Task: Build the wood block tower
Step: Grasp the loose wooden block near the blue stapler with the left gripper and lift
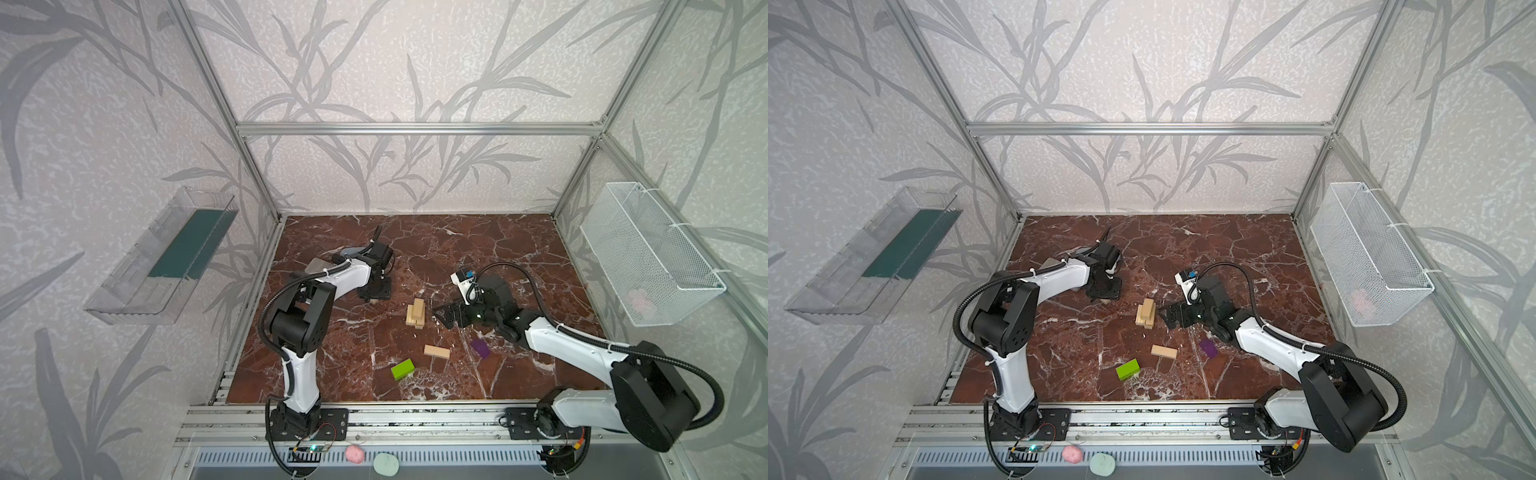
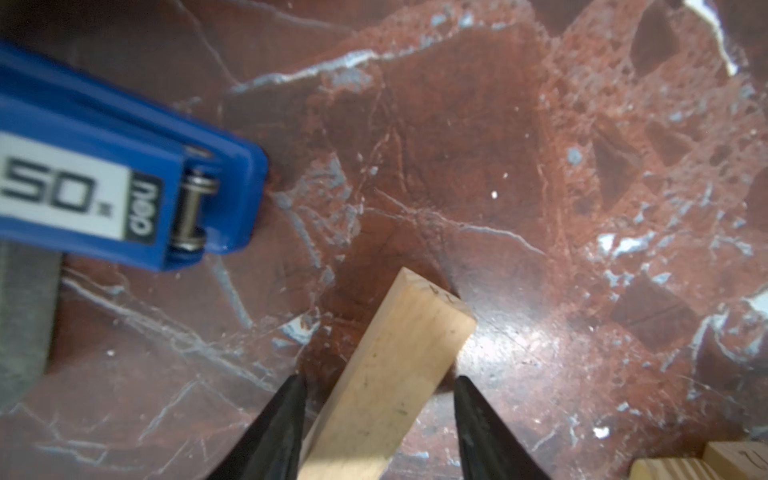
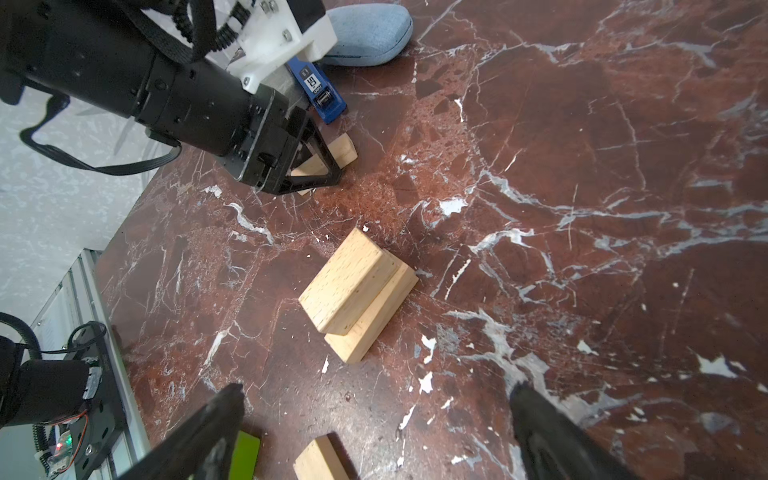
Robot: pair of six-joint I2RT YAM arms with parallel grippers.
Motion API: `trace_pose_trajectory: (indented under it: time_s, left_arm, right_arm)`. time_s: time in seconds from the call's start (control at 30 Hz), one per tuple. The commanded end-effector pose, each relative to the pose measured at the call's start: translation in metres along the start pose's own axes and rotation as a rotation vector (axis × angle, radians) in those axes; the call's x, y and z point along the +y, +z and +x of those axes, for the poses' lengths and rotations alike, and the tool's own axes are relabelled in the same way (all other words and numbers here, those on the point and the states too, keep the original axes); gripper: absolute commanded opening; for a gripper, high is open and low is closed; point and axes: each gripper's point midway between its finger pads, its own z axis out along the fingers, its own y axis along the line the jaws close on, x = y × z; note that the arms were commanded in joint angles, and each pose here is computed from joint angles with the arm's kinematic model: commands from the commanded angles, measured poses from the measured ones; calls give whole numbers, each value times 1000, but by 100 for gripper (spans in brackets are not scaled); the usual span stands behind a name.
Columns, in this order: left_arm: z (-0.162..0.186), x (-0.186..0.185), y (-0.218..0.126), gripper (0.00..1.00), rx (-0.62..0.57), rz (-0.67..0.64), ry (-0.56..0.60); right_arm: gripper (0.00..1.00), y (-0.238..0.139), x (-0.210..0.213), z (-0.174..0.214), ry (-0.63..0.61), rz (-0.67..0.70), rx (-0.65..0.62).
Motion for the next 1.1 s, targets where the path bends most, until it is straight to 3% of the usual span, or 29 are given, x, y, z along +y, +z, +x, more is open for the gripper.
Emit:
trace_pose_trajectory:
  time_s: [0.0, 0.33, 1.07]
  left_arm:
    - [10, 1, 0, 51, 33, -19, -21]
    - [2, 2, 13, 49, 36, -78, -7]
    - [24, 3, 14, 24, 70, -106, -30]
  right_arm:
    - [99, 2, -2, -1, -5, -2, -15]
    - [99, 3, -7, 1, -2, 21, -10]
    - [99, 5, -14, 2, 20, 33, -3]
